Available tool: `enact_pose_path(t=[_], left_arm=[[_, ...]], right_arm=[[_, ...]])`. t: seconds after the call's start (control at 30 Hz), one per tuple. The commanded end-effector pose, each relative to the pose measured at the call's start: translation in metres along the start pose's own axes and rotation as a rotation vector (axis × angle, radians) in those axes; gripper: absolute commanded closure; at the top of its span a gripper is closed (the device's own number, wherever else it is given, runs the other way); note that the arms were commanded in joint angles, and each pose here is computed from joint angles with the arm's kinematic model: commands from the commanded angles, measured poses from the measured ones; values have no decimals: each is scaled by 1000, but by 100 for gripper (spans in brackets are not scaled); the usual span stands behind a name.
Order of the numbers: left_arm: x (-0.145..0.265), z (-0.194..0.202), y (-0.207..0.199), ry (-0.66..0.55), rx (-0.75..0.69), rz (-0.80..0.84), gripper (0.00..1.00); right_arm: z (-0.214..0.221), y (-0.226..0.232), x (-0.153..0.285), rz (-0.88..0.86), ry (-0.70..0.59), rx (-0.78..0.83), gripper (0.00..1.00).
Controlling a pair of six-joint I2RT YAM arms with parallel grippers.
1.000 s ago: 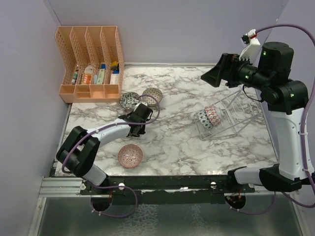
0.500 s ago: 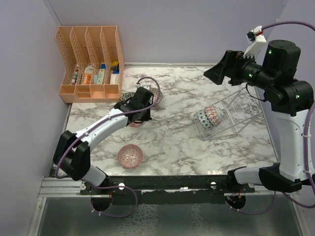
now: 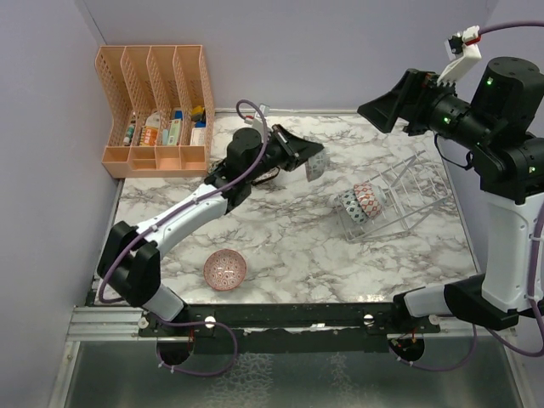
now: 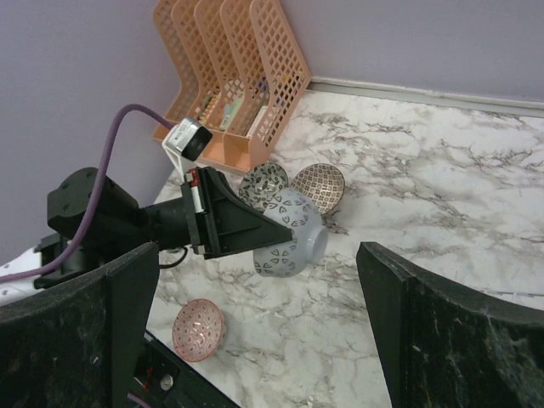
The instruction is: Load the bowls into the dish rack
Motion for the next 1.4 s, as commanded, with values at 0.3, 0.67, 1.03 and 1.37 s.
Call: enact_pose_path(t=[0.3, 0.67, 1.03, 1.37], left_arm=[[-63, 50, -68, 67, 438, 569, 100], [-100, 88, -53, 90, 589, 521, 100], [-127, 106, -22, 45, 630, 440, 100], [-142, 116, 2, 30, 648, 392, 100]], right_arm=[[-7, 7, 14, -3, -51, -23, 0], [1, 5, 22, 23, -35, -15, 0], [4, 3, 23, 32, -12, -2, 0], [9, 0, 20, 41, 19, 7, 0]])
Point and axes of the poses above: each gripper's point midway between its finger pads, its own x axis back along the fingers, its own y axis along the line the jaws close on, z = x × y, the point moved 8 cm from there along x, back along the fingers, and after that the axes turned 3 degrees about x, right-handed, at the moved point
